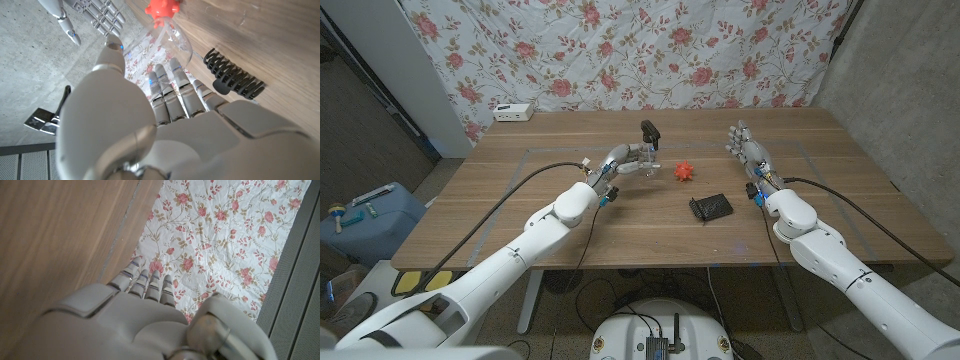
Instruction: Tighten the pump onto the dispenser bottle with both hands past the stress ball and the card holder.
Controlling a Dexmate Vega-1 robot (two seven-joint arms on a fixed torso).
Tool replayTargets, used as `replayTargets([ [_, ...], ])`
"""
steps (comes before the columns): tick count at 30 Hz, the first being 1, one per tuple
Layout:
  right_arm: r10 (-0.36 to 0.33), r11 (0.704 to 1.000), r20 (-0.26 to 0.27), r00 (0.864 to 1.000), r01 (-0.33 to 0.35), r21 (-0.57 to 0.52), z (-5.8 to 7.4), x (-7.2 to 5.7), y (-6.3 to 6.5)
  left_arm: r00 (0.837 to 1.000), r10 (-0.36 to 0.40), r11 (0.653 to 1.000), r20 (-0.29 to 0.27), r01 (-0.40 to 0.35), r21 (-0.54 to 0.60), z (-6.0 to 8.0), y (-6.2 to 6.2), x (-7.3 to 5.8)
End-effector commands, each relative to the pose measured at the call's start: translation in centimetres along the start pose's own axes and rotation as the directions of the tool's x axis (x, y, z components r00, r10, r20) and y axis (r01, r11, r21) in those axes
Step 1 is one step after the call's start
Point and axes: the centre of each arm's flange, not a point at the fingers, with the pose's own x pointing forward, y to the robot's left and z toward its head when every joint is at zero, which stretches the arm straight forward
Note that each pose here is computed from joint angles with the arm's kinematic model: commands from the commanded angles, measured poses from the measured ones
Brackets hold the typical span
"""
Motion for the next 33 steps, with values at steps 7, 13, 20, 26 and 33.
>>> replayTargets([
  [7,0.054,0.975,0.005,0.999,-0.052,-0.215,3.5,0.1,0.1,0.999,-0.031,0.999,-0.017,0.032,0.015,0.6,-1.0,1.5],
  [13,0.076,0.957,0.018,0.997,-0.068,-0.283,4.5,0.5,0.3,0.999,-0.040,0.999,-0.023,0.041,0.019,0.6,-1.0,2.1],
  [20,0.105,0.913,0.010,0.994,-0.093,-0.398,6.3,0.9,0.5,0.999,-0.049,0.998,-0.020,0.049,0.030,0.6,-0.9,2.8],
  [26,0.151,0.868,0.000,0.989,-0.132,-0.479,8.0,1.3,0.6,0.998,-0.057,0.997,-0.016,0.057,0.046,0.7,-0.6,3.3],
  [33,0.173,0.826,0.006,0.985,-0.141,-0.546,9.4,1.5,0.9,0.998,-0.067,0.996,-0.018,0.068,0.052,0.7,-0.4,3.6],
])
